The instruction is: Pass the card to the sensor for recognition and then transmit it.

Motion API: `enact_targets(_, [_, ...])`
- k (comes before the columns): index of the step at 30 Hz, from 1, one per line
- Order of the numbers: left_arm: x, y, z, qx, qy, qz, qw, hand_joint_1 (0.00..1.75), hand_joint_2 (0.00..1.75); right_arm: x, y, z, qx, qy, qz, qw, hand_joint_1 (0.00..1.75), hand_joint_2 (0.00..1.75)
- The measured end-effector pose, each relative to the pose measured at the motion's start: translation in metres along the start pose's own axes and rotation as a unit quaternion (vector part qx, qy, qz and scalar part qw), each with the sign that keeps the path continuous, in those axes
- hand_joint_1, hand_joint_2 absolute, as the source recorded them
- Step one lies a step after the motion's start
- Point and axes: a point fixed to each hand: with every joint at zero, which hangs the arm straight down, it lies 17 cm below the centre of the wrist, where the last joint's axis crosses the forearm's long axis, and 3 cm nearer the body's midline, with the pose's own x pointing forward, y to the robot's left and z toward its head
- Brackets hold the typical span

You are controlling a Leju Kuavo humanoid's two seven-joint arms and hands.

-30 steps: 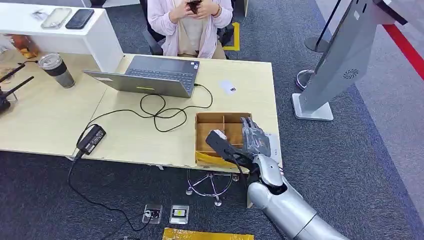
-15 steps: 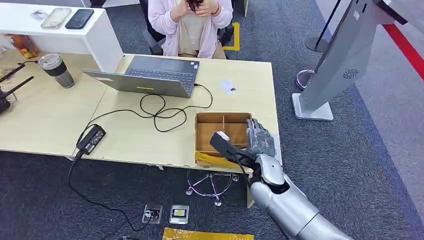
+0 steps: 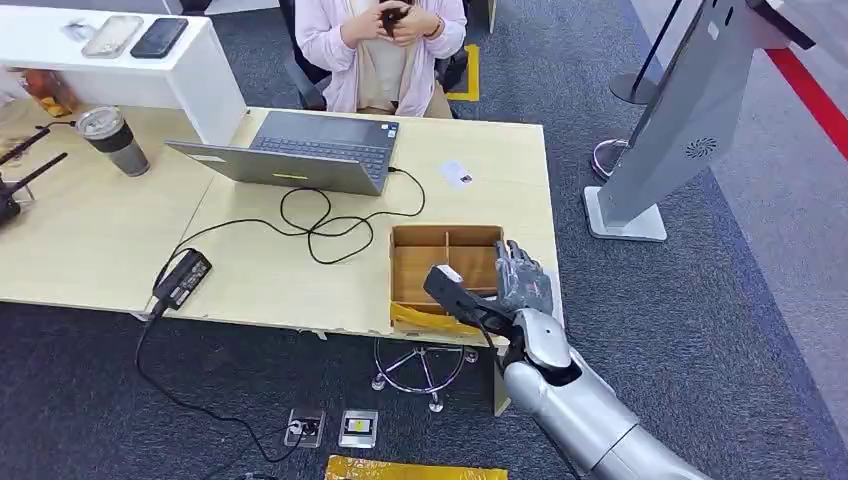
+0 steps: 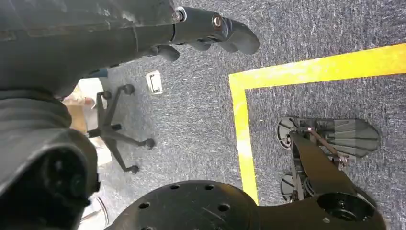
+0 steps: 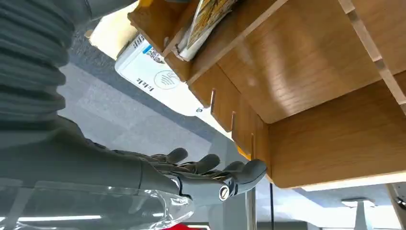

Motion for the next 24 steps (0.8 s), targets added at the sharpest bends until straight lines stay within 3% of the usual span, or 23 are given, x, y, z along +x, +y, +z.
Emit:
enact_targets(2, [0.000, 0.000, 0.000, 0.000, 0.000, 0.000, 1.000, 0.00, 0.00, -0.001, 0.000, 0.000, 0.000, 0.000, 0.000, 1.000, 0.00, 1.75])
enact_targets(3, [0.000, 0.000, 0.000, 0.000, 0.000, 0.000, 1.000, 0.00, 0.00, -0.001, 0.000, 0.000, 0.000, 0.000, 0.000, 1.000, 0.12, 1.75])
enact_targets(4, [0.000, 0.000, 0.000, 0.000, 0.000, 0.000, 1.000, 0.00, 0.00, -0.001, 0.000, 0.000, 0.000, 0.000, 0.000, 1.000, 0.12, 1.75])
enact_targets(5, [0.000, 0.000, 0.000, 0.000, 0.000, 0.000, 1.000, 0.00, 0.00, -0.001, 0.000, 0.000, 0.000, -0.001, 0.000, 1.000, 1.47, 1.75])
enact_targets(6, [0.000, 0.000, 0.000, 0.000, 0.000, 0.000, 1.000, 0.00, 0.00, -0.002, 0.000, 0.000, 0.000, -0.001, 0.001, 1.000, 1.75, 1.75])
enact_targets(24, [0.000, 0.005, -0.001, 0.003, 0.000, 0.000, 1.000, 0.00, 0.00, 0.010, 0.001, 0.000, 0.003, -0.030, -0.018, 0.999, 1.75, 1.75])
